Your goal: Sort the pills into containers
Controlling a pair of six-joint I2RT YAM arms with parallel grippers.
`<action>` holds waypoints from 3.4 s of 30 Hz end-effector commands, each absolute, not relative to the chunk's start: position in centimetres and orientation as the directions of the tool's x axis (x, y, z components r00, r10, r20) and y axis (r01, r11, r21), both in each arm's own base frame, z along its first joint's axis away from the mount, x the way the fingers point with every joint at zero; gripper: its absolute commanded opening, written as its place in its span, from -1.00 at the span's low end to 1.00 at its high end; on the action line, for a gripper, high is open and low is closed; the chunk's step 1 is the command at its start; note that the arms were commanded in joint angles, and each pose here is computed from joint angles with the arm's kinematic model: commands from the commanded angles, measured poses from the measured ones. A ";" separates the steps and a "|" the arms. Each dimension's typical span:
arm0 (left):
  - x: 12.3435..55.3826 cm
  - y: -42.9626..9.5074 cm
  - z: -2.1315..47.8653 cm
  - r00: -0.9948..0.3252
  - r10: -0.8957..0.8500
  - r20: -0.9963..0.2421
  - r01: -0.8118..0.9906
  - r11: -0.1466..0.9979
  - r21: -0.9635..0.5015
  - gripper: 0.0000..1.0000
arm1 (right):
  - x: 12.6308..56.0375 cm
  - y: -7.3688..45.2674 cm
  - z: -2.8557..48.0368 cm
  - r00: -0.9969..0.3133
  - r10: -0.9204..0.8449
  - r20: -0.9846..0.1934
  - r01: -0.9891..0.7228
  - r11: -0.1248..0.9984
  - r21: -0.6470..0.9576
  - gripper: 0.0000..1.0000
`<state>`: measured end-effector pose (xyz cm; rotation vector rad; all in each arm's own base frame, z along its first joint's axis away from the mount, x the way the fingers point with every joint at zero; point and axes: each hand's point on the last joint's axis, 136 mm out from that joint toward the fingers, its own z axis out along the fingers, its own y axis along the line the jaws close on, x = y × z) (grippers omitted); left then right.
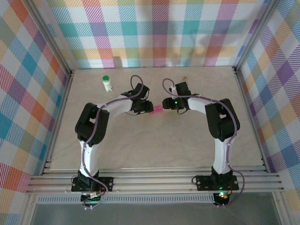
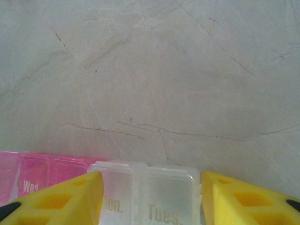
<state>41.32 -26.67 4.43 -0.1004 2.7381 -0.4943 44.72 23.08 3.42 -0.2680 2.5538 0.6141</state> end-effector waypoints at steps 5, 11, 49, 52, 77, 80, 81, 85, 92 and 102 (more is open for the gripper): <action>37.2 -24.8 -3.1 -0.977 -0.112 -0.182 -0.069 0.972 -0.225 -0.16 | 40.5 21.6 -1.4 -0.935 -0.117 -0.334 -0.233 0.913 0.333 0.09; 39.1 -24.6 0.1 -0.962 -0.129 -0.242 -0.059 0.959 -0.276 -0.17 | 40.6 21.5 -1.2 -0.933 -0.124 -0.339 -0.239 0.915 0.324 0.09; 40.0 -30.2 9.7 -0.237 0.721 -0.651 0.947 0.322 0.012 0.43 | 40.2 23.4 -0.8 -0.926 -0.187 -0.328 -0.323 0.844 0.429 0.05; 40.6 -30.0 9.1 -0.262 0.721 -0.642 0.943 0.333 -0.010 0.43 | 40.1 23.5 -0.8 -0.927 -0.187 -0.324 -0.322 0.839 0.438 -0.01; 41.0 -28.7 5.9 -0.291 0.777 -0.559 0.940 0.340 -0.016 0.42 | 39.9 23.1 -1.0 -0.944 -0.143 -0.298 -0.282 0.820 0.498 -0.21; 41.0 -28.8 5.6 -0.281 0.793 -0.540 0.945 0.326 -0.012 0.42 | 39.9 23.0 -1.0 -0.944 -0.143 -0.297 -0.281 0.820 0.498 -0.21; 41.0 -28.8 5.5 -0.282 0.797 -0.533 0.946 0.325 -0.015 0.42 | 39.9 23.0 -1.0 -0.944 -0.142 -0.296 -0.280 0.821 0.498 -0.21; 41.0 -29.3 5.2 -0.280 0.803 -0.526 0.948 0.317 -0.021 0.41 | 39.9 23.0 -1.0 -0.944 -0.143 -0.296 -0.281 0.820 0.499 -0.22; 40.7 -30.0 4.9 -0.274 0.816 -0.509 0.954 0.298 -0.035 0.40 | 39.8 22.9 -1.0 -0.945 -0.145 -0.293 -0.280 0.822 0.496 -0.22; 40.4 -30.0 4.3 -0.271 0.830 -0.488 0.957 0.288 -0.043 0.40 | 39.9 22.9 -1.0 -0.944 -0.147 -0.294 -0.281 0.823 0.493 -0.22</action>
